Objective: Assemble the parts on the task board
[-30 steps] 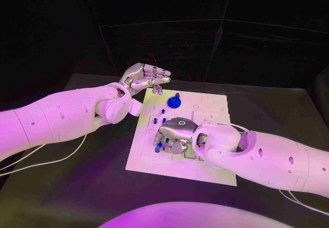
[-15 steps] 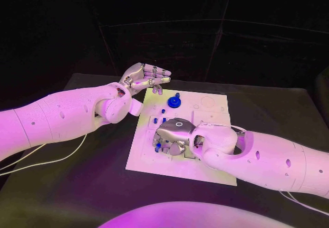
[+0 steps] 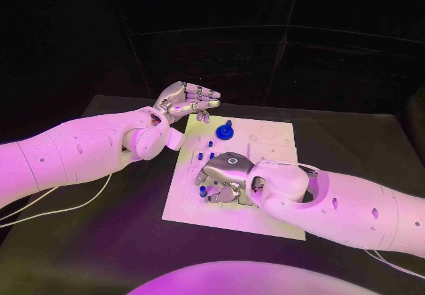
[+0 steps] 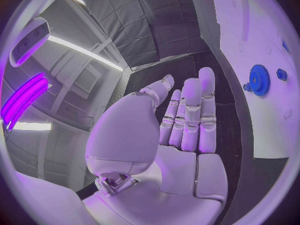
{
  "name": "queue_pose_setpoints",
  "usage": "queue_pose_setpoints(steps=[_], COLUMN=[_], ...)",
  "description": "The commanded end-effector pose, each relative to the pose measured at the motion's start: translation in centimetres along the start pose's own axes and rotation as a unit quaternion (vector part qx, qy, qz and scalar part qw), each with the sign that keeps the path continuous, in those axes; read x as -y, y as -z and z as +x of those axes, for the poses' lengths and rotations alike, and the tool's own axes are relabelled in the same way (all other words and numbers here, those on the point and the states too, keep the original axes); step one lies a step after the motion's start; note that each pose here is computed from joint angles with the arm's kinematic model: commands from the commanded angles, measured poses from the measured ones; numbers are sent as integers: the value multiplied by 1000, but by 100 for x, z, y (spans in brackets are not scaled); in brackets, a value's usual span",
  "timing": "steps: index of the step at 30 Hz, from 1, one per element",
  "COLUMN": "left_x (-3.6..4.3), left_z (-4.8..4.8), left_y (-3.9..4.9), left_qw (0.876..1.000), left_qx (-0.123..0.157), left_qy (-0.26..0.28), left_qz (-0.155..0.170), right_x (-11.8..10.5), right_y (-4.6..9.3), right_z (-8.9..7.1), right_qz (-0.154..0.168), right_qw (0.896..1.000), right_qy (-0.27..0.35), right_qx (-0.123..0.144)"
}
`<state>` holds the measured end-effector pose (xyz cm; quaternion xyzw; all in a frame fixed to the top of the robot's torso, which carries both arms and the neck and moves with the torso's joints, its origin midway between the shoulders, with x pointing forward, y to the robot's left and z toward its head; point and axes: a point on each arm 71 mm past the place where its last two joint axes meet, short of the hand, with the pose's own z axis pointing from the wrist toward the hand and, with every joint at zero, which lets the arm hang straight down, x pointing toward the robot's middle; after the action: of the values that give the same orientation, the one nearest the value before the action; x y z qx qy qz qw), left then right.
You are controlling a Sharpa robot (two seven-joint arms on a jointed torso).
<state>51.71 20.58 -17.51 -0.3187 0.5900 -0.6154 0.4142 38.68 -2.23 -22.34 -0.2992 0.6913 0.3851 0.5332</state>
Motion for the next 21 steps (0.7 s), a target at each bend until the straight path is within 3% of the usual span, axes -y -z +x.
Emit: queue_pose_setpoints(steps=[1, 4, 8, 12, 15, 21], left_x=[8, 6, 5, 5, 4, 4], left_z=[2, -3, -15, -28, -43, -58], left_y=[-2, 1, 10, 19, 28, 44], left_qw=[1000, 1000, 1000, 1000, 1000, 1000], left_qx=[-4, -4, -3, -2, 0, 1], left_qy=[4, 4, 4, 3, 3, 2], left_qz=[0, 0, -1, -1, -2, -3], right_x=[-3, 24, 140, 364, 568, 852], right_y=[61, 150, 381, 687, 962, 1434], right_z=[-90, -119, -161, -229, -270, -257], right_qz=[-2, 1, 25, 82, 141, 245], right_qw=[998, 997, 994, 983, 967, 939], right_qy=[-13, -24, -57, -130, -187, -228], right_qx=[61, 78, 92, 100, 99, 80])
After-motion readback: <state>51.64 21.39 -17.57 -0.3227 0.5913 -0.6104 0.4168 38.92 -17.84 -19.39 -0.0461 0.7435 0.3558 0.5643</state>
